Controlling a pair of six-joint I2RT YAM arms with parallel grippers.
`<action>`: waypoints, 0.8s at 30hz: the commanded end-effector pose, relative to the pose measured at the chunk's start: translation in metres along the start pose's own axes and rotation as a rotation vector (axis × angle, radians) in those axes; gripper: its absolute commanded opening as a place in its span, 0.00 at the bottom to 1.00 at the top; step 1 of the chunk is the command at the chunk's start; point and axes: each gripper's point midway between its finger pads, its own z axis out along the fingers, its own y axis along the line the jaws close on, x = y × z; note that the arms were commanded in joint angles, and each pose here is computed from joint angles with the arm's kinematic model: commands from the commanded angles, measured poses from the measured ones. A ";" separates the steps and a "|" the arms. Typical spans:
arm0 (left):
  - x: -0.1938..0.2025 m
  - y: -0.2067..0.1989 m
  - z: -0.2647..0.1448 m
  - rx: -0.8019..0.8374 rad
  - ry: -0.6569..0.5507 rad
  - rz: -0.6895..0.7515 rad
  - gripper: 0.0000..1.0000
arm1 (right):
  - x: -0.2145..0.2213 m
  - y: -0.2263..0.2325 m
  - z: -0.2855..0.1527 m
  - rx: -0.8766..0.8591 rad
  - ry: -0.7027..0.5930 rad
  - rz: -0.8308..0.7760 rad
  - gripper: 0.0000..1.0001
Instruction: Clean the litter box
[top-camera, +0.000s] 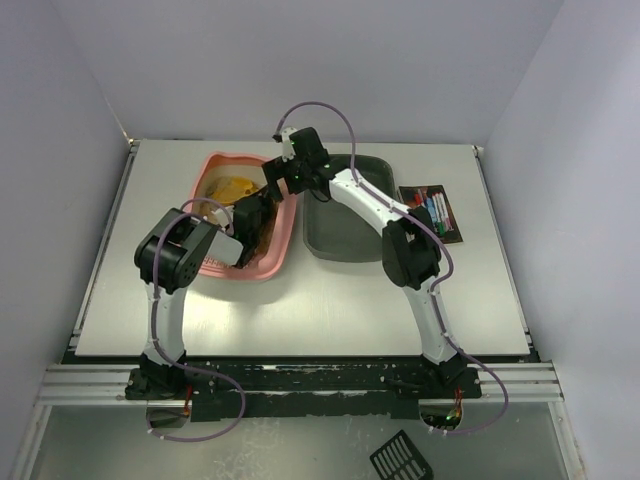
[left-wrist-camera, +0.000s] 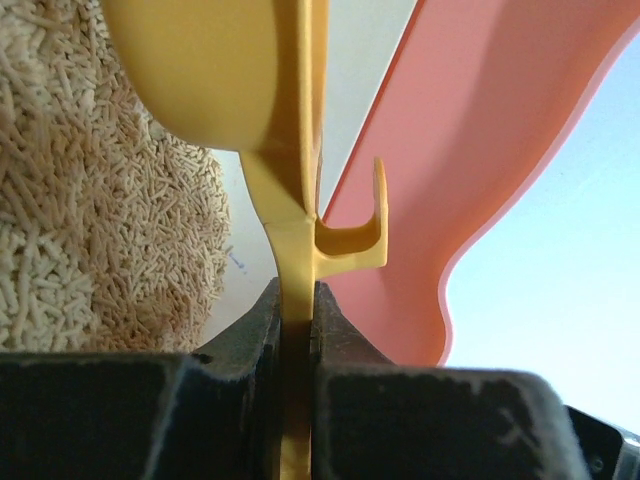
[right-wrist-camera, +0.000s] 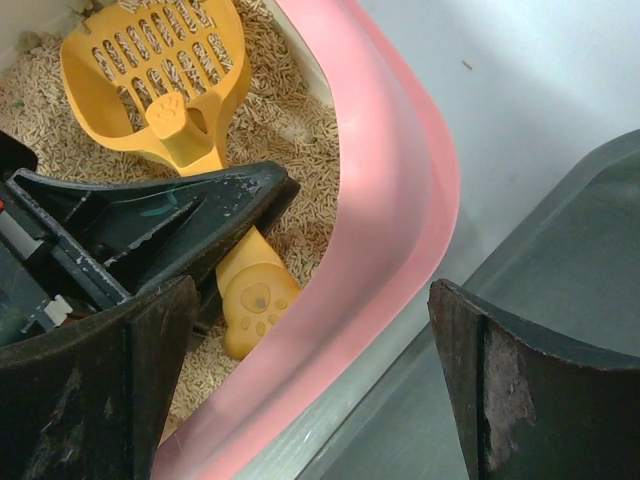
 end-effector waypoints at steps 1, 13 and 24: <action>-0.004 0.035 -0.016 -0.151 -0.032 -0.075 0.07 | 0.012 -0.020 -0.020 0.025 0.078 -0.026 1.00; -0.010 0.039 -0.027 -0.237 -0.103 -0.263 0.07 | 0.021 -0.030 -0.014 0.021 0.099 0.011 1.00; 0.010 0.012 -0.029 -0.286 -0.113 -0.434 0.07 | 0.032 -0.037 -0.006 0.020 0.120 0.028 1.00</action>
